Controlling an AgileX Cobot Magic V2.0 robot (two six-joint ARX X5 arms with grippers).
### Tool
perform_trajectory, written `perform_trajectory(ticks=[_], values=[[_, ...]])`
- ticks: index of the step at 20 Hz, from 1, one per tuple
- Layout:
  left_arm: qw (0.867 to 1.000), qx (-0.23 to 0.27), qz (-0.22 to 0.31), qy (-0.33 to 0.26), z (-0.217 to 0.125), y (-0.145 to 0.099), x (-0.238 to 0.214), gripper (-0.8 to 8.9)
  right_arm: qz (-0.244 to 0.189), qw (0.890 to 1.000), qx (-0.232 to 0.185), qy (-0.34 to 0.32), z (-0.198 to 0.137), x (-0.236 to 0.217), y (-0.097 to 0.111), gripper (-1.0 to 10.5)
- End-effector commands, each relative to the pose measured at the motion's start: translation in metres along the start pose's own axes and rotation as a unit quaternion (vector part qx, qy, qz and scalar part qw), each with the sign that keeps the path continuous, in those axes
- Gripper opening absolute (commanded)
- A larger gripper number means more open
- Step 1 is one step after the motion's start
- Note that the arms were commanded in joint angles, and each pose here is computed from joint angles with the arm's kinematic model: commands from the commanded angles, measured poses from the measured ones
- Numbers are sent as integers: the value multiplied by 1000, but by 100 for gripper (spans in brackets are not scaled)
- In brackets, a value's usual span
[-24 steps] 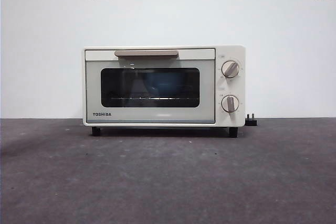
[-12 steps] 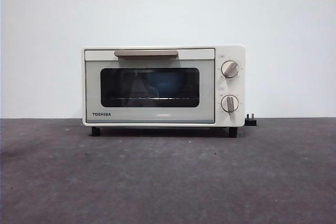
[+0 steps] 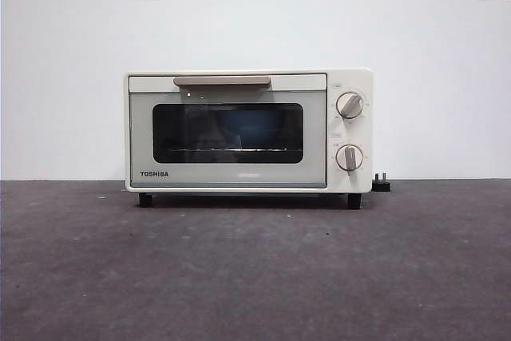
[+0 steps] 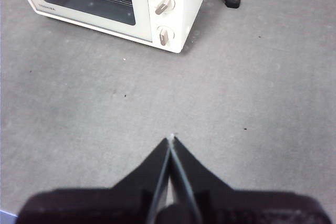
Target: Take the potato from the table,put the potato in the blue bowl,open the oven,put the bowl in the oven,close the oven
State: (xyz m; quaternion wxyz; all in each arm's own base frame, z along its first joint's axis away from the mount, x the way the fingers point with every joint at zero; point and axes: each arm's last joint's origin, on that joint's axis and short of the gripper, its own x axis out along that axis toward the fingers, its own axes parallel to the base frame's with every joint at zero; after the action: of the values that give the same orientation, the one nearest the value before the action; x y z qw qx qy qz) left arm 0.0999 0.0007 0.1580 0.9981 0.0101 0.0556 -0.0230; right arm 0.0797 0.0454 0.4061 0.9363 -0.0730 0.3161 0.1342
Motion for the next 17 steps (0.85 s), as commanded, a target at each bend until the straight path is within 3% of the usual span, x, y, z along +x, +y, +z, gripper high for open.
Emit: perform_trajectory(ticks=[1,4,17], values=[[999,-4,37,7,-5,2,-3,-4,-2,1000,3,1,0,2,0,1],[998,-3,64,29,-9,3,-3,-4,-2,1000,3,0,0,2,0,0],[999,-10,31,26,-9,-2,-2,-4,-2,1000,3,1,0,2,0,1]])
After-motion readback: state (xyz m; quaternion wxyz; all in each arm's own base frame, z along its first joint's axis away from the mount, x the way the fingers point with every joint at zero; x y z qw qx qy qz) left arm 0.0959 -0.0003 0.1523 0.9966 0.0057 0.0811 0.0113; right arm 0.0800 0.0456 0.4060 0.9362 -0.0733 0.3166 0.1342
